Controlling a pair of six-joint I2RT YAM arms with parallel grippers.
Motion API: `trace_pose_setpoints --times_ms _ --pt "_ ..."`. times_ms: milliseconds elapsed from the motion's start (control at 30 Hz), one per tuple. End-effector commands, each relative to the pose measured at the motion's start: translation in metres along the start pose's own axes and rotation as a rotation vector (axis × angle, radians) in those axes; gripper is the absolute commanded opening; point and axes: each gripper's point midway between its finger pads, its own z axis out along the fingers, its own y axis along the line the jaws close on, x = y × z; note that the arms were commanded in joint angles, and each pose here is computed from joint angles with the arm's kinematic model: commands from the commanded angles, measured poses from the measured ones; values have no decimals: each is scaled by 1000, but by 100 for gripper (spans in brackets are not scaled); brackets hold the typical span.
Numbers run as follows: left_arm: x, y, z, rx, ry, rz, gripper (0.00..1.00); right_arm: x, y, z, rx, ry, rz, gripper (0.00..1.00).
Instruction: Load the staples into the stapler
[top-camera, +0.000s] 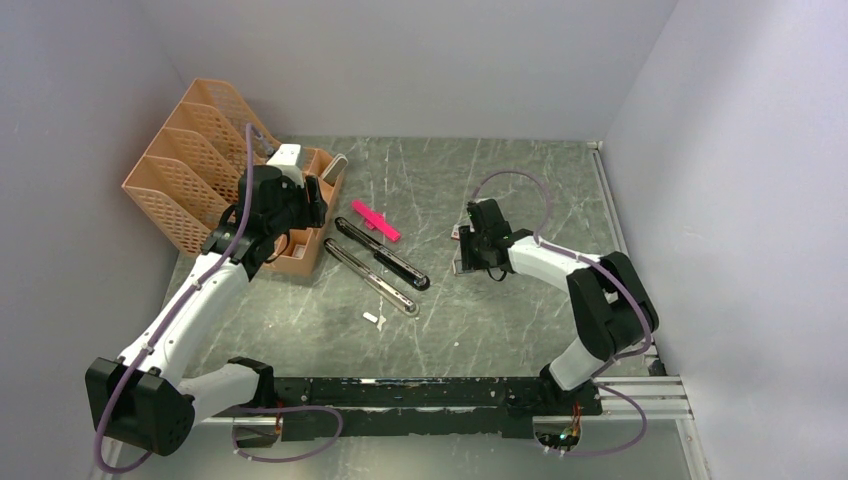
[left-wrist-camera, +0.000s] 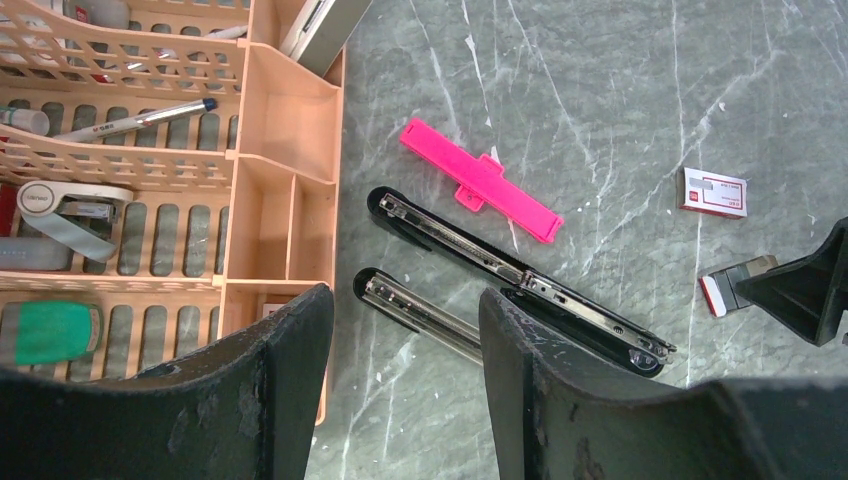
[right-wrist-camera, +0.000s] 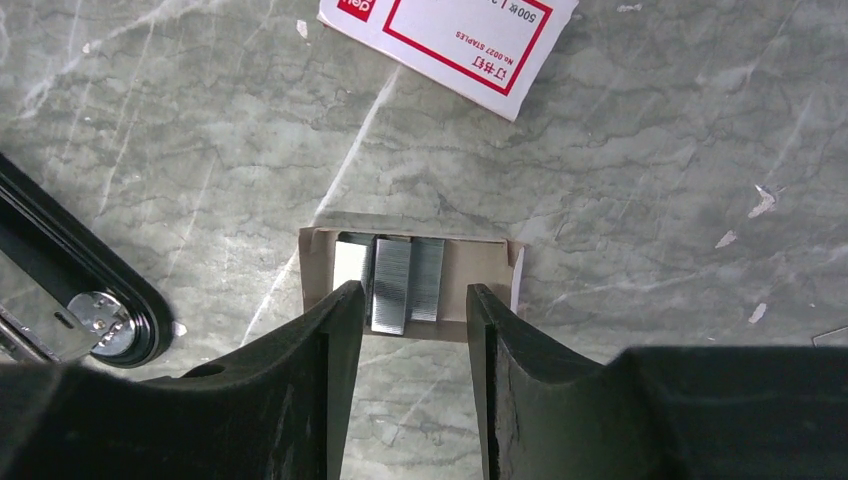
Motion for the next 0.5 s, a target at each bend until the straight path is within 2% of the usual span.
trace_pose_setpoints --times_ms 0,467 --pt "-9 -4 -3 29 -40 -2 60 6 -3 7 3 15 5 46" --pt "-9 -4 -2 32 -39 -2 60 10 -8 7 29 29 3 43"
